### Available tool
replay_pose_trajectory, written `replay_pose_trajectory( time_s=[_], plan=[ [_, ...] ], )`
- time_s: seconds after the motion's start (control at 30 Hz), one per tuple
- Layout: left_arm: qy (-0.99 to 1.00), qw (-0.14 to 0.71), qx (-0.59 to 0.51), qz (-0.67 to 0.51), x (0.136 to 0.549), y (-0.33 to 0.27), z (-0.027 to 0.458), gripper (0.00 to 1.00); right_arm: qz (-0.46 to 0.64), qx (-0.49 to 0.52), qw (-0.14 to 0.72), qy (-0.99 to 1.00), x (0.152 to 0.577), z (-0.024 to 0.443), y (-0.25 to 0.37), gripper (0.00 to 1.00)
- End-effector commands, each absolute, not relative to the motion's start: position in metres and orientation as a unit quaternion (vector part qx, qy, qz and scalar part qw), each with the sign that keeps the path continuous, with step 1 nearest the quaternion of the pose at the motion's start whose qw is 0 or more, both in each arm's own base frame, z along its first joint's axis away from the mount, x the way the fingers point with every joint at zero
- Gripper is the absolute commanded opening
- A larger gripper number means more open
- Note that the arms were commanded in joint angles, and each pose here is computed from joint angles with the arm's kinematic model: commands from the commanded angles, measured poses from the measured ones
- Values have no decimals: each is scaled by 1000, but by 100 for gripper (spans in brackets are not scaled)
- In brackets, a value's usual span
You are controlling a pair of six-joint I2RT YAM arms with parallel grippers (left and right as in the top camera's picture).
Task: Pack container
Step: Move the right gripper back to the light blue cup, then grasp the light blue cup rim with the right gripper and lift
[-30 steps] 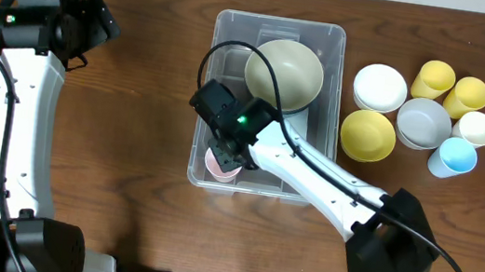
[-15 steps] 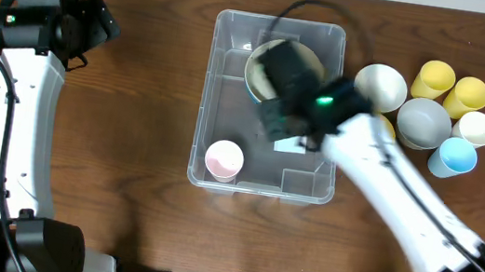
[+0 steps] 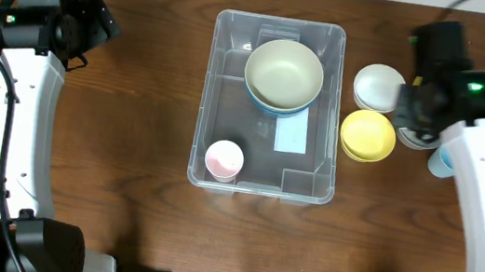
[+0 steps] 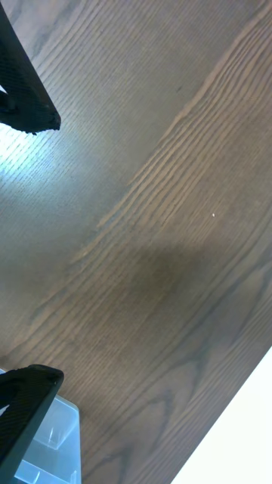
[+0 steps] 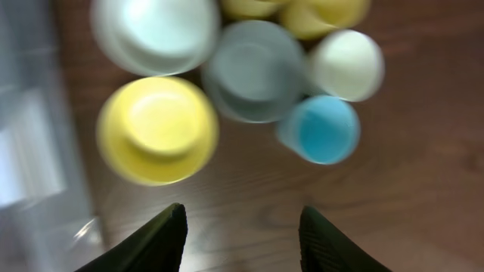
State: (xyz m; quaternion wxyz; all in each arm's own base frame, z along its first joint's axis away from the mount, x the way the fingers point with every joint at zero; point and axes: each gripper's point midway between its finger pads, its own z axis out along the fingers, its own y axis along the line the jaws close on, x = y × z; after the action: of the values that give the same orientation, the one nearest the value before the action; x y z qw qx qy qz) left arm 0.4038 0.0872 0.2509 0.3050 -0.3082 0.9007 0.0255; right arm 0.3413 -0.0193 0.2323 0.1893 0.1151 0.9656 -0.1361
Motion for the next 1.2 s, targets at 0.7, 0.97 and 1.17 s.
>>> replay_pose_trajectory(
  time_s=[0.7, 0.97, 1.17],
  plan=[
    [900, 304, -311, 34, 405, 91, 251, 98, -91, 200, 156, 963, 336, 127, -103, 62],
    [900, 304, -311, 34, 405, 91, 251, 98, -96, 177, 156, 967, 340, 99, -107, 62],
    [900, 304, -311, 34, 405, 91, 251, 98, -97, 183, 147, 967, 343, 87, -112, 59]
  ],
)
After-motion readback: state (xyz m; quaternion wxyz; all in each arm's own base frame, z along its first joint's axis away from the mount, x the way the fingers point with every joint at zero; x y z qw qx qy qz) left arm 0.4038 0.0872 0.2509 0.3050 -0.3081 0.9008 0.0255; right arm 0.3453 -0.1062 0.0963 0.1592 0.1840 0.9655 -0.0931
